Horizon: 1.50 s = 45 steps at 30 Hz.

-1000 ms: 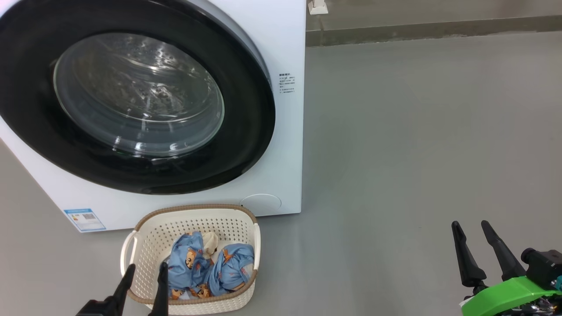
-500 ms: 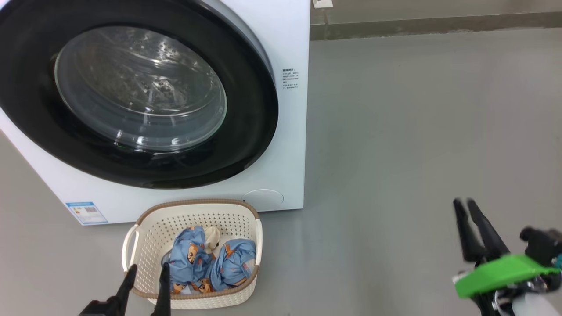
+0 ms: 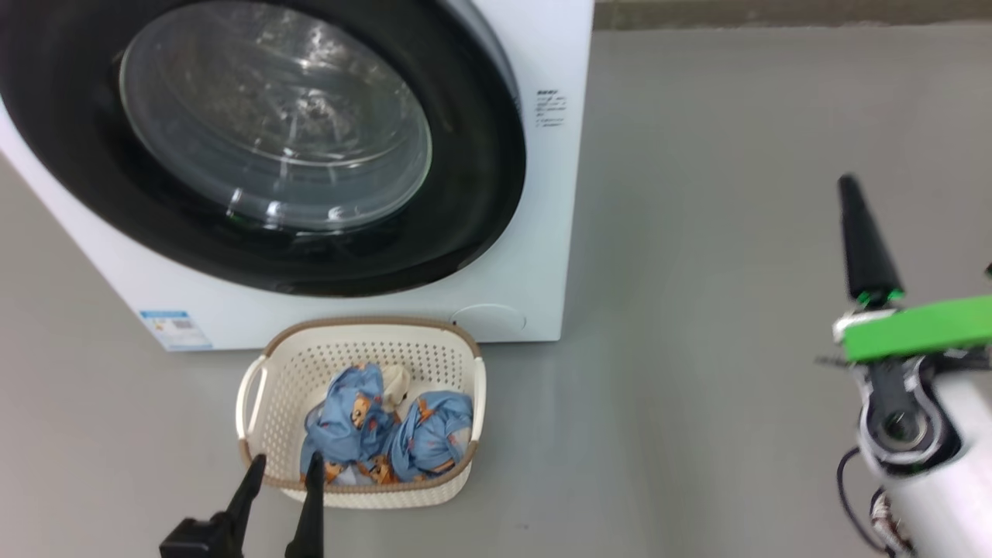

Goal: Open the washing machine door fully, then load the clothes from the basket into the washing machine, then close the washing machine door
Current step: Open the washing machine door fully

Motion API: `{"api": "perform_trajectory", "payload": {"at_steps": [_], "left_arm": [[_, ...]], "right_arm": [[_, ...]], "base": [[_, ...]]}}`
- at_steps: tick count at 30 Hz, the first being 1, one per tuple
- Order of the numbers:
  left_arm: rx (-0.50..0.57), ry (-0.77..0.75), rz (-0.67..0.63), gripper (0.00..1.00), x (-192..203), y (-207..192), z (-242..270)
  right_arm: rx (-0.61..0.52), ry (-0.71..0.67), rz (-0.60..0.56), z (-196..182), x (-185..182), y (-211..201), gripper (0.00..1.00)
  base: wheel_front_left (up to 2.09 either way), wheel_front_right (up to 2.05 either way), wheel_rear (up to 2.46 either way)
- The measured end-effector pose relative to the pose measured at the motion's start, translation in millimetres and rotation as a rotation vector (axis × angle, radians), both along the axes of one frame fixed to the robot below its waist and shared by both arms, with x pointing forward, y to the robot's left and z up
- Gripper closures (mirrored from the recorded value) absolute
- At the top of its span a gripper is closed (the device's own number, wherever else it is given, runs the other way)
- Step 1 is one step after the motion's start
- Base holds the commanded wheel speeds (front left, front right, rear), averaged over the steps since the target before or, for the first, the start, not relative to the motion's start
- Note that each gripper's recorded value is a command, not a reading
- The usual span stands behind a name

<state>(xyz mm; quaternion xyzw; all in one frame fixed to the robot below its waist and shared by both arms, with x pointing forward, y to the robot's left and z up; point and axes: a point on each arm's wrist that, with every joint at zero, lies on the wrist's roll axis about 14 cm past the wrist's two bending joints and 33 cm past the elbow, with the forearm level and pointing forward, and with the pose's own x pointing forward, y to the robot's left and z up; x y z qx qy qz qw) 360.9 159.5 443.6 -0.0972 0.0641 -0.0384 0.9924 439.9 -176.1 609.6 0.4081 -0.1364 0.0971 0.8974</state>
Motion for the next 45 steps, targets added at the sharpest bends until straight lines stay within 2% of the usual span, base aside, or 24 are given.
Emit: {"api": "perform_trajectory", "payload": {"at_steps": [7,12,26,37,45], "left_arm": [[-0.033,-0.001,0.026,0.0,10.5,2.7,1.4],[-0.04,0.0,0.04,0.0,18.2,3.4,1.7],[-0.076,0.041,0.077,0.0,33.2,5.1,-10.1],[-0.076,0.061,0.083,0.0,51.3,4.4,-18.2],[-0.083,0.073,0.089,0.0,62.1,3.0,-23.4]], "right_arm": [[0.207,0.001,0.105,23.1,39.1,6.2,1.0],[0.275,0.031,0.237,40.0,70.6,18.7,1.0],[0.24,0.22,0.64,24.7,141.5,86.5,1.0],[0.194,0.341,0.839,-11.5,178.3,132.9,1.0],[0.159,0.394,0.941,-34.6,198.1,164.8,1.0]], "base": [[0.0,0.0,0.0],[0.0,0.0,0.0],[0.0,0.0,0.0],[0.0,0.0,0.0],[0.0,0.0,0.0]]}}
